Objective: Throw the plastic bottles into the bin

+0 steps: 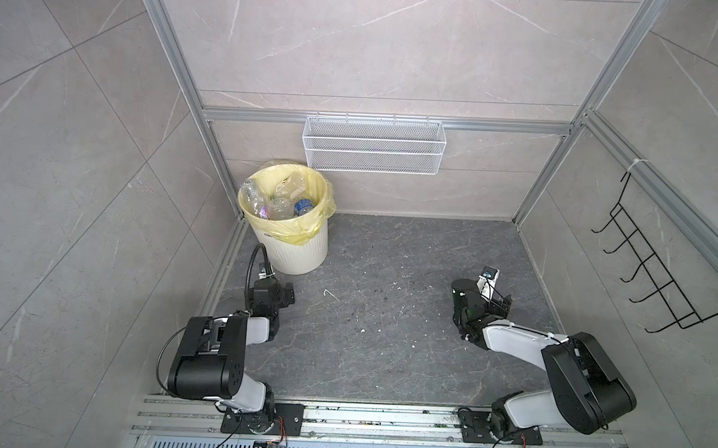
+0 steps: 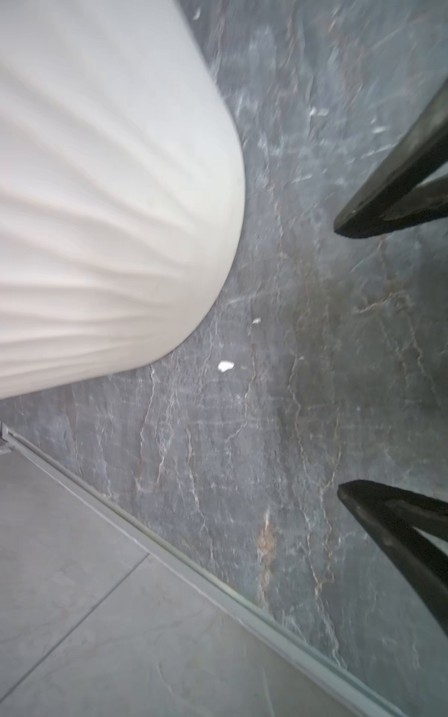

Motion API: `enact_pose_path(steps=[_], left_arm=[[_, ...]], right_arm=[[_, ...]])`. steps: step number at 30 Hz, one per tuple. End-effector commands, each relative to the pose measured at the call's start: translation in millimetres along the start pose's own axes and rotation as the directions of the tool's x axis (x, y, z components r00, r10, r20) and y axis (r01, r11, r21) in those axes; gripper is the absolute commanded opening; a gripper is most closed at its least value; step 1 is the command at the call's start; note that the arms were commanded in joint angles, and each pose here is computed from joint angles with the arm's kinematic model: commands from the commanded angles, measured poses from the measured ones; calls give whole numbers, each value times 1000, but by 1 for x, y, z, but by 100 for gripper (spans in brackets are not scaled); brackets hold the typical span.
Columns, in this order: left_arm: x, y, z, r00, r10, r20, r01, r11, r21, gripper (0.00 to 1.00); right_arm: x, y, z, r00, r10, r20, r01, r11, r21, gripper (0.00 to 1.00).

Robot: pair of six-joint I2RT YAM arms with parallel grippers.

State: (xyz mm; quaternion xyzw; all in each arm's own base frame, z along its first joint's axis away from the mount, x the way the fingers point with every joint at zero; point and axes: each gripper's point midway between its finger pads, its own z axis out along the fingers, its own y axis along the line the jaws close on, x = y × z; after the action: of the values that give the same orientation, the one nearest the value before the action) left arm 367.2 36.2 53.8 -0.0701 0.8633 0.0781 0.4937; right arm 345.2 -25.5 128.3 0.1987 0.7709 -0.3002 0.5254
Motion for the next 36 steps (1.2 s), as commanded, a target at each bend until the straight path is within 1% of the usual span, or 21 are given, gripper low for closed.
enact_pose_path(steps=[1, 3, 4, 6, 8, 10, 11, 12, 14, 16, 18, 22, 25, 27, 28, 30, 31, 32, 34, 35, 36], left_arm=[[-35, -16, -8, 988, 18, 155, -31, 996, 81, 100], [-40, -15, -6, 981, 15, 193, -30, 997, 77, 100], [-37, -15, -7, 986, 17, 168, -30, 997, 78, 100], [-38, -14, -7, 983, 18, 183, -31, 997, 70, 100], [-36, -15, -7, 986, 18, 168, -31, 997, 74, 100], [-37, -14, -7, 984, 19, 176, -32, 997, 69, 100], [-37, -15, -7, 985, 22, 171, -35, 997, 74, 100], [-38, -14, -7, 985, 19, 174, -32, 997, 73, 100], [-37, -15, -6, 986, 19, 168, -32, 997, 76, 100], [-37, -15, -6, 985, 17, 170, -30, 996, 79, 100], [-38, -15, -6, 985, 17, 169, -30, 996, 79, 100], [-37, -15, -6, 986, 16, 166, -30, 996, 81, 100], [-37, -15, -6, 986, 16, 165, -30, 996, 82, 100], [-37, -15, -6, 986, 15, 168, -29, 996, 80, 100], [-37, -14, -6, 986, 15, 167, -29, 996, 79, 100], [-37, -15, -6, 986, 15, 167, -29, 996, 79, 100], [-37, -15, -6, 986, 16, 168, -29, 996, 79, 100], [-37, -16, -7, 985, 20, 171, -33, 997, 75, 100], [-37, -16, -11, 980, 37, 196, -46, 998, 45, 100], [-38, -16, -14, 976, 44, 215, -49, 999, 20, 100], [-38, -14, -16, 973, 47, 228, -48, 999, 2, 100]], right_arm=[[-10, 2, -2, 998, 31, 62, -28, 999, -46, 100], [-13, 4, -3, 995, 21, 97, -16, 998, -61, 100], [-15, 5, -3, 994, 16, 111, -10, 998, -59, 100], [-16, 11, -1, 993, -14, 120, 22, 998, -67, 100], [-16, 12, 0, 992, -16, 128, 25, 997, -68, 100], [-14, 12, -1, 987, 21, 160, -7, 996, -84, 100], [-18, 15, -1, 980, 18, 198, 0, 996, -91, 100], [-19, 19, 0, 978, -9, 207, 29, 995, -94, 100], [-12, 26, -1, 984, -29, 173, 52, 991, -127, 100], [-12, 26, -3, 984, -8, 180, 39, 985, -168, 100], [-12, 27, -3, 983, -5, 185, 40, 982, -184, 100], [-9, 33, 7, 990, 3, 143, 33, 968, -250, 100], [-2, 34, 21, 998, 31, 59, -10, 941, -337, 100], [5, 35, 35, 998, 63, -24, -67, 906, -417, 100], [5, 34, 36, 997, 74, -31, -80, 898, -433, 100], [10, 41, 29, 997, 77, -25, -79, 856, -511, 100], [14, 44, 25, 997, 83, 10, -65, 840, -539, 100], [8, 47, 20, 992, 99, 80, -39, 834, -551, 100], [16, 50, 20, 998, 55, 10, -41, 829, -557, 100], [12, 50, 21, 996, 77, 47, -38, 831, -555, 100], [11, 49, 21, 996, 79, 47, -40, 833, -552, 100]])
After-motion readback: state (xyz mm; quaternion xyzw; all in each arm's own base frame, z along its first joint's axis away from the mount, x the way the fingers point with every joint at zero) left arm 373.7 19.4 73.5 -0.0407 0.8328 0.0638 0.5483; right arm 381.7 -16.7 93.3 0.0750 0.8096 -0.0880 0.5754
